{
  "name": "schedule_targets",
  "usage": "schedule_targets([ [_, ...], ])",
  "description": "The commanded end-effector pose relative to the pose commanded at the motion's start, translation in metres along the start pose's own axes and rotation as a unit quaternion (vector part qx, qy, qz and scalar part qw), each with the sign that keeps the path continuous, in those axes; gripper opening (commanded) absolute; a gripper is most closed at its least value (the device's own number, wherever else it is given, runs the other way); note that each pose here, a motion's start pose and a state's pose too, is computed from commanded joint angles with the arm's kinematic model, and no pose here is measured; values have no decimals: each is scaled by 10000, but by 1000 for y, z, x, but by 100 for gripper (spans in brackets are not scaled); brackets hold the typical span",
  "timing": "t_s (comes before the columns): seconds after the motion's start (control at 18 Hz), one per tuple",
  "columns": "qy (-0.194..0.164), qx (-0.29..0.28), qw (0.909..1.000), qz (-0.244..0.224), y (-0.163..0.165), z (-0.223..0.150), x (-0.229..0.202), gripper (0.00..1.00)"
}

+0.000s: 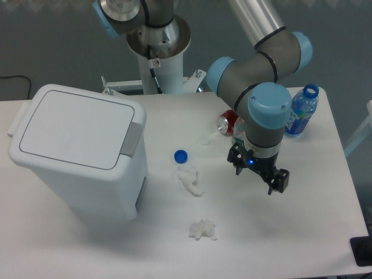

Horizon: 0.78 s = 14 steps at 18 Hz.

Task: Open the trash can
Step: 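Raise the gripper and move it toward the white trash can lid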

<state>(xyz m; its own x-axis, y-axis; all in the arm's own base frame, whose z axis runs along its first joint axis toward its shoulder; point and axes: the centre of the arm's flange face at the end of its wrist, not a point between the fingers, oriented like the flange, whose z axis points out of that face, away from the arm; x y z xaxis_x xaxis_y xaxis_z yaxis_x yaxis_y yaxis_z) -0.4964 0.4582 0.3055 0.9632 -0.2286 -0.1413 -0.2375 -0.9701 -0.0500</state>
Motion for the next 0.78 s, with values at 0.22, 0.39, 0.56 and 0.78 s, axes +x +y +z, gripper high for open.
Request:
schedule_targets([
  [0.22, 15, -4, 10000, -15, -1, 1, 1, 100],
  [0.39, 18, -45, 10000, -15, 1, 5, 3, 100],
  [0.56, 25, -190, 9998, -113, 3, 10, 10, 100],
  [0.78, -61, -76, 9989, -467, 1, 2, 15, 100],
])
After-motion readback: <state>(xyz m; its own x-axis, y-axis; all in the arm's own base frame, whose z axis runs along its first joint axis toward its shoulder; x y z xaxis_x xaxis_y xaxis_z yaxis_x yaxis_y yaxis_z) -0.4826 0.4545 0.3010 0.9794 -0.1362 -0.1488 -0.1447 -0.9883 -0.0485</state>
